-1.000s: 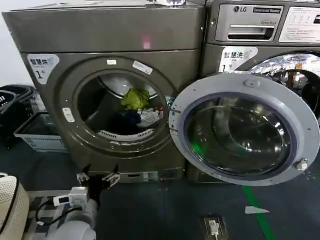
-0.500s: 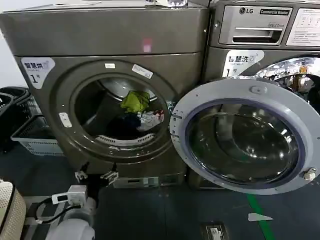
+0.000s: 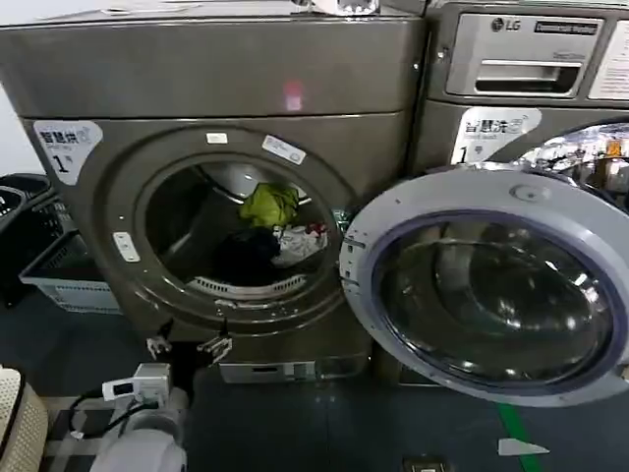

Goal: Grasp the clothes from the dryer.

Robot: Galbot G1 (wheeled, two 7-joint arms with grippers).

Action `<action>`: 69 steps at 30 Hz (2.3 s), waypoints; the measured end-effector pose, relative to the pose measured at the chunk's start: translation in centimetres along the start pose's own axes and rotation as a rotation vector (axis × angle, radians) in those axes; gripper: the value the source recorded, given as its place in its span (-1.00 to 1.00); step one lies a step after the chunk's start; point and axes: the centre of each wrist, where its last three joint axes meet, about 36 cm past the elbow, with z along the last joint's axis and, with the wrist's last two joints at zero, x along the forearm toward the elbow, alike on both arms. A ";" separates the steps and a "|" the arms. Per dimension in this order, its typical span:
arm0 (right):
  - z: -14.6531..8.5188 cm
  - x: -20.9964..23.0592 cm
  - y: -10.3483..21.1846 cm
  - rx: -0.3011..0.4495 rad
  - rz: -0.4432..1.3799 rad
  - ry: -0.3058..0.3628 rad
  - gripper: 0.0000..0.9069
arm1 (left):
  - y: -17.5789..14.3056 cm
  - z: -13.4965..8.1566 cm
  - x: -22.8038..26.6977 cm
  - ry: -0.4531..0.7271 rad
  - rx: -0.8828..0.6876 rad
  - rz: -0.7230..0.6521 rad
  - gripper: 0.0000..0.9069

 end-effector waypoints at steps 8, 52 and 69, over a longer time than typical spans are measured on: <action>0.0 -0.1 0.3 -0.001 -0.006 0.000 1.00 | 0.4 -0.2 -0.1 -0.006 -0.004 -0.009 1.00; 0.2 0.3 -0.4 0.006 0.004 0.008 1.00 | 1.3 0.2 -0.2 0.008 0.001 -0.035 1.00; 0.7 0.6 -0.1 0.019 -0.013 0.003 1.00 | 1.8 0.2 -0.9 0.010 -0.002 -0.059 1.00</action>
